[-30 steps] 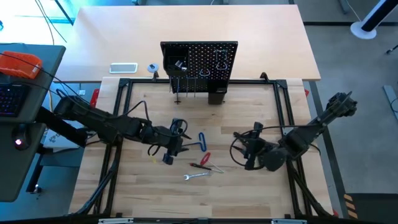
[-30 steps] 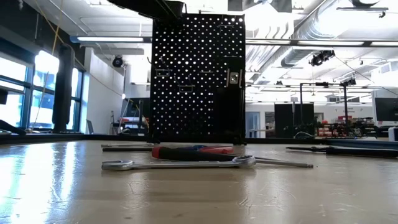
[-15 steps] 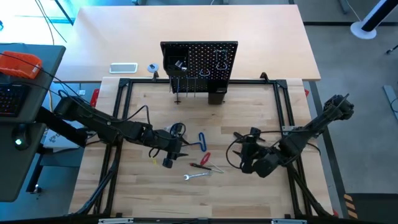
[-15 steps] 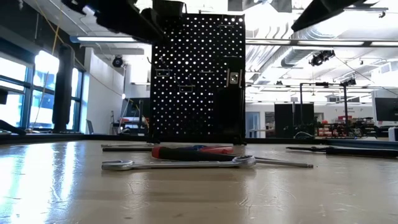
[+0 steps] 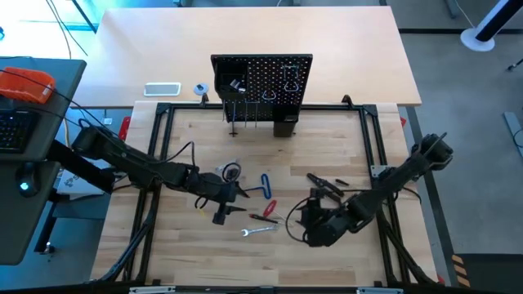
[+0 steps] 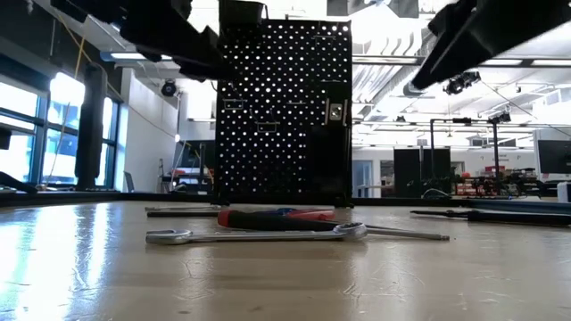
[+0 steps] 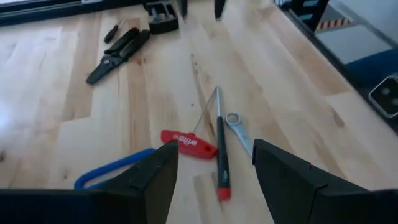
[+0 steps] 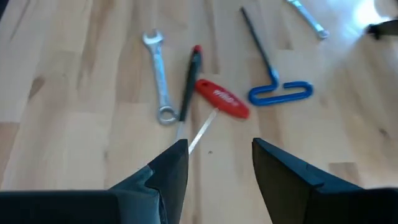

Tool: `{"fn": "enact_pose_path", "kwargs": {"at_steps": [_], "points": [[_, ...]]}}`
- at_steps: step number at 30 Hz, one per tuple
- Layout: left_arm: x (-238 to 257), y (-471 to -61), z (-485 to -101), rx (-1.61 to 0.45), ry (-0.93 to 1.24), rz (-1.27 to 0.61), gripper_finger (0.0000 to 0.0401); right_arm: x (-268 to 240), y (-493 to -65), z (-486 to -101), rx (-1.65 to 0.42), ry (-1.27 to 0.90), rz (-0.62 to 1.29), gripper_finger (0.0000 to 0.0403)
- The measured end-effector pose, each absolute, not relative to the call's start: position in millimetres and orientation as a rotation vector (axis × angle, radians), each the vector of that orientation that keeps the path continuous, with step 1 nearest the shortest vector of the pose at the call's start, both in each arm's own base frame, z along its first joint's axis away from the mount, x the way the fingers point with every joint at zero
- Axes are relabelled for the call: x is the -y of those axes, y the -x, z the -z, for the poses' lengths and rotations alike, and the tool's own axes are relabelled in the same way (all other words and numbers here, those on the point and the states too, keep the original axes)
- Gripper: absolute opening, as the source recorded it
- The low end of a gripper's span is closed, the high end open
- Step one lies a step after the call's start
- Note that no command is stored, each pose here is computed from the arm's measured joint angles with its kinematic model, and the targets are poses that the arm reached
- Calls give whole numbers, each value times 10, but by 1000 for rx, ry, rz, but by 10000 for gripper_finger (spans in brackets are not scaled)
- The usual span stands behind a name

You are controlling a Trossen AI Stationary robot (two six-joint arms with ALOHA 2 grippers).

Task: Hang tools onto peg board
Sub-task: Hang the wrench on the pegboard

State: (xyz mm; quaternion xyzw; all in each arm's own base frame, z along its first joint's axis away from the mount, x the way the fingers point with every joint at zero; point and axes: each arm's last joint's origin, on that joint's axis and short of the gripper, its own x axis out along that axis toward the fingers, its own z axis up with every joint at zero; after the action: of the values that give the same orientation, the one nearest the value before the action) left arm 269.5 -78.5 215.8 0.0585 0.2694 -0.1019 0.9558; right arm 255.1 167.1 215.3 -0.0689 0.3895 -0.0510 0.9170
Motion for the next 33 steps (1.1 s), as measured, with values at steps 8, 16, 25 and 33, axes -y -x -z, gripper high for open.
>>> {"fn": "enact_pose_path", "kwargs": {"at_steps": [8, 16, 25, 33], "points": [[1032, -2718, -1934, -534, -83, 273, 202, -1863, -2728, -1858, -783, 157, 45, 165], [1273, -2751, -1652, -594, -69, 301, 202, -1964, -2855, -1643, -766, 143, 2, 109], [1487, -2776, -1384, -610, -42, 309, 202, -2041, -3005, -1414, -714, 123, -18, 83], [1586, -2723, -1325, -623, -37, 265, 202, -1923, -3140, -1199, -739, 138, 27, 83]]}}
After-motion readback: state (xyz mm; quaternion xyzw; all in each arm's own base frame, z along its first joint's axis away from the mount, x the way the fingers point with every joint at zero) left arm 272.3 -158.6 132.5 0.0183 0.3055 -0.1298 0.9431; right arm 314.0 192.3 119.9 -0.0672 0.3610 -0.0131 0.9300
